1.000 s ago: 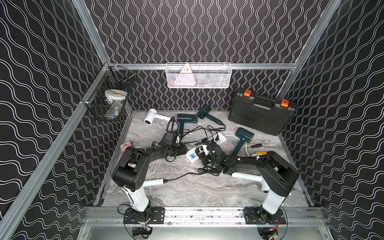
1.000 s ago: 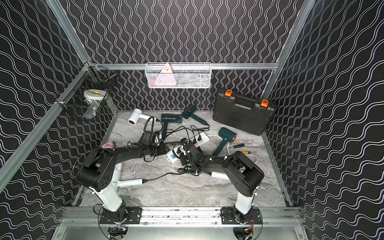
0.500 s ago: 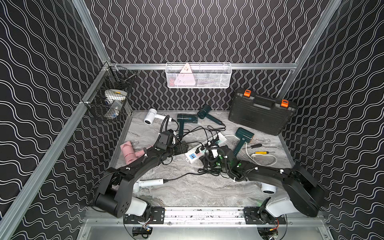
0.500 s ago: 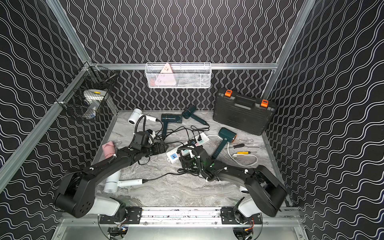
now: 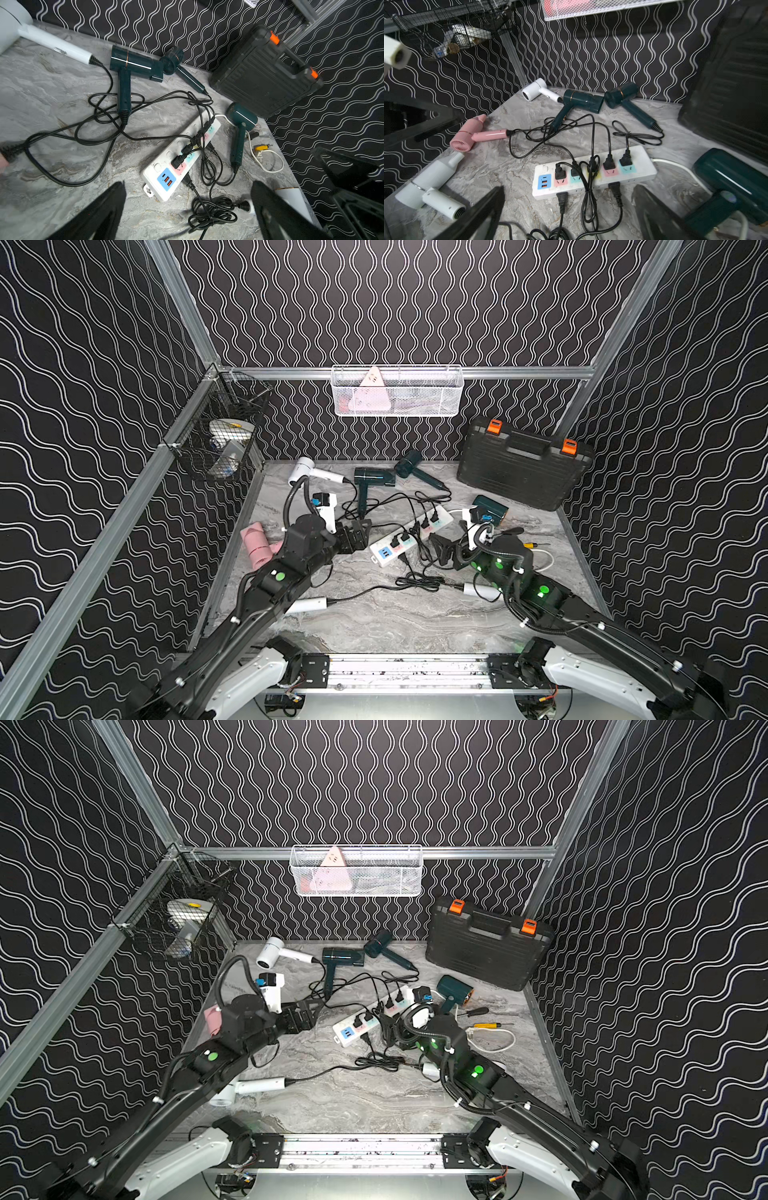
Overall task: Charge the blow dryers
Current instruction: Reset both arms
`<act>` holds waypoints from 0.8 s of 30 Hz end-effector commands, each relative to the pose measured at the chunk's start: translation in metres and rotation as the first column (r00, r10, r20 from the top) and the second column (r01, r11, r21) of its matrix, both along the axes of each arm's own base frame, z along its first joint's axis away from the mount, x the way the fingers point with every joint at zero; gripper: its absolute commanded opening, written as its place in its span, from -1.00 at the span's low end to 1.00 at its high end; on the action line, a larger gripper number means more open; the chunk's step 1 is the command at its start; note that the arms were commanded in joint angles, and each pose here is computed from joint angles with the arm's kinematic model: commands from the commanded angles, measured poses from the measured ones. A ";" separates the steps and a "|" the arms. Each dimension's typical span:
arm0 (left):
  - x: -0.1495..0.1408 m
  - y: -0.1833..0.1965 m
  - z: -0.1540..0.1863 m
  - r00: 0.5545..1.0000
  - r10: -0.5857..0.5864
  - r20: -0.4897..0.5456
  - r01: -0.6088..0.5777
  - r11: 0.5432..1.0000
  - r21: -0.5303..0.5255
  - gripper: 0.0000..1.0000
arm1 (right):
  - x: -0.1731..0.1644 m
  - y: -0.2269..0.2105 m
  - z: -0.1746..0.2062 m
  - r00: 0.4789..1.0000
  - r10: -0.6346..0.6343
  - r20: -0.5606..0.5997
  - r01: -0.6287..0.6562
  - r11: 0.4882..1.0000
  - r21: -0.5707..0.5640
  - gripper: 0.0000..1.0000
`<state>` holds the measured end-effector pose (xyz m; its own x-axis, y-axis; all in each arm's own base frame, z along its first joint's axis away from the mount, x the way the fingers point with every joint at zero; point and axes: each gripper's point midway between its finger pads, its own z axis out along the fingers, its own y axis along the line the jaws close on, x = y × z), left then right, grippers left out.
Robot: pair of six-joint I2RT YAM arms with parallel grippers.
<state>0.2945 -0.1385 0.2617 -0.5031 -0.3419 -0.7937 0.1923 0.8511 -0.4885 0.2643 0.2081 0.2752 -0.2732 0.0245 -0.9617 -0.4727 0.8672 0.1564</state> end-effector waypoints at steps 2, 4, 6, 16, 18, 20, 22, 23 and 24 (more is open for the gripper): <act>-0.001 0.026 -0.005 0.992 0.115 0.044 -0.119 0.990 0.079 0.98 | 0.007 -0.015 -0.006 0.998 -0.059 -0.009 0.058 0.991 -0.123 0.99; 0.000 0.033 -0.009 0.987 0.147 0.067 -0.153 0.983 0.102 0.98 | 0.020 -0.027 -0.010 0.991 -0.136 -0.016 0.133 0.981 -0.144 0.99; 0.005 0.040 -0.017 0.980 0.179 0.090 -0.190 0.973 0.133 0.98 | 0.033 -0.040 -0.012 0.981 -0.191 -0.009 0.188 0.973 -0.134 0.99; 0.050 0.070 -0.075 0.961 0.263 0.085 -0.275 0.877 0.394 0.98 | 0.091 -0.185 -0.033 0.790 -0.611 -0.051 0.613 0.785 0.087 0.99; 0.055 0.087 -0.092 0.950 0.307 0.060 -0.302 0.854 0.424 0.98 | 0.090 -0.215 -0.048 0.750 -0.661 -0.040 0.659 0.739 0.139 0.99; 0.057 0.104 -0.103 0.930 0.362 0.057 -0.345 0.815 0.466 0.98 | 0.086 -0.242 -0.068 0.692 -0.721 -0.050 0.717 0.677 0.166 0.99; 0.056 0.116 -0.112 0.918 0.390 0.071 -0.371 0.785 0.496 0.98 | 0.084 -0.260 -0.093 0.640 -0.762 -0.105 0.767 0.624 0.147 0.99; 0.056 0.118 -0.116 0.920 0.384 0.083 -0.371 0.778 0.507 0.98 | 0.083 -0.265 -0.104 0.625 -0.772 -0.117 0.780 0.611 0.132 0.99; 0.058 0.117 -0.118 0.929 0.356 0.100 -0.354 0.779 0.517 0.98 | 0.082 -0.270 -0.114 0.607 -0.786 -0.118 0.795 0.596 0.117 0.99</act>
<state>0.3423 -0.0289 0.1317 -0.5048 -0.1026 -0.8571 -0.1808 0.9835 -0.0112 0.3394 -0.0517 0.1502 -0.2470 0.3441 -0.9059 0.3848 0.8928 0.2342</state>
